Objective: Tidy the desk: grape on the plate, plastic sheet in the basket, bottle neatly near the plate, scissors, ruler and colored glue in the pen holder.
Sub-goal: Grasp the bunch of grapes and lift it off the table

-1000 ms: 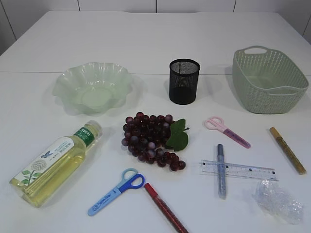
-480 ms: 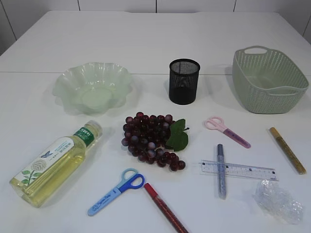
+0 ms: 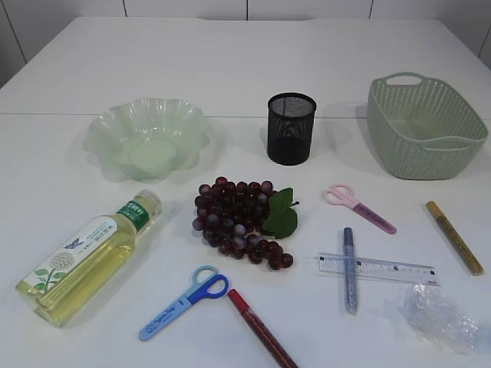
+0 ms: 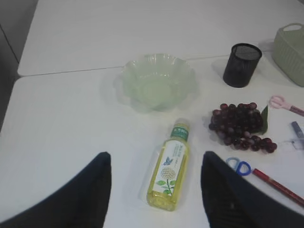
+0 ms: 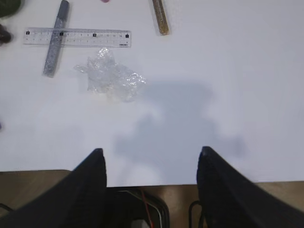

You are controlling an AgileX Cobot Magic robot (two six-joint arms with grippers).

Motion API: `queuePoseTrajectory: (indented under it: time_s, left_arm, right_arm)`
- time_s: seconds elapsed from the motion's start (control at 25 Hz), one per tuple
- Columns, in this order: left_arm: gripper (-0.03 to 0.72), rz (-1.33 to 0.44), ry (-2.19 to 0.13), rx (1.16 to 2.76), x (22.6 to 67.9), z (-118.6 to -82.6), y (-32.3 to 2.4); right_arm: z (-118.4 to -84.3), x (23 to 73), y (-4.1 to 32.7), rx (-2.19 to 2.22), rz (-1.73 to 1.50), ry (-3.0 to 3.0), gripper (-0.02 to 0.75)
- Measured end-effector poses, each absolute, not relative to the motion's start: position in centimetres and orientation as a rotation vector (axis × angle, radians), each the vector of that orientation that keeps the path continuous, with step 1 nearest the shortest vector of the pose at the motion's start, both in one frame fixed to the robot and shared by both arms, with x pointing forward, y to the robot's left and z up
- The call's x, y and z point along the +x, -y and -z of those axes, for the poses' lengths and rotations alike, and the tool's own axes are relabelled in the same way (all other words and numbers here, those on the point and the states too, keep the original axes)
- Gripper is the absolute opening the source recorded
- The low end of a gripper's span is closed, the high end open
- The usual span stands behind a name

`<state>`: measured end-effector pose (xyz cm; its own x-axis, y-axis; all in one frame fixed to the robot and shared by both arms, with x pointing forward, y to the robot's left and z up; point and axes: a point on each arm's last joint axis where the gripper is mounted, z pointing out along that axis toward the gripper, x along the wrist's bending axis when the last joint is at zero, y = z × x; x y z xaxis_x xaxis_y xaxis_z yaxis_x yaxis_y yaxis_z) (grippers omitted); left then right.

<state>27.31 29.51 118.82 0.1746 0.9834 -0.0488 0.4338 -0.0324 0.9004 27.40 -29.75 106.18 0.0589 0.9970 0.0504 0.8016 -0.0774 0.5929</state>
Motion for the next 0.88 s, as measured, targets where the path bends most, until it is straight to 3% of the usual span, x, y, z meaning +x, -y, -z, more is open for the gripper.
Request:
queuePoseTrajectory:
  time_s: [0.16, 0.36, 0.6, 0.88]
  left_arm:
    - [0.44, -0.675, -1.421, 1.721, 32.6, -121.1, -27.7]
    - [0.468, -0.411, -1.492, 1.93, 40.0, -120.5, -24.4]
    - [0.544, -0.209, -1.498, 2.213, 49.9, -116.1, -17.9]
    - [0.573, -0.242, -1.418, 2.485, 59.6, -108.3, -9.2]
  right_arm:
    - [-107.0, 29.2, 29.8, 2.051, -0.611, -1.768, 0.477]
    - [-107.7, 31.3, 29.4, 2.192, -0.618, -1.756, 0.477]
    - [-107.7, 34.3, 28.9, 2.32, -0.589, -1.818, 0.476]
    - [-107.4, 36.5, 28.9, 2.377, -0.524, -1.845, 0.476]
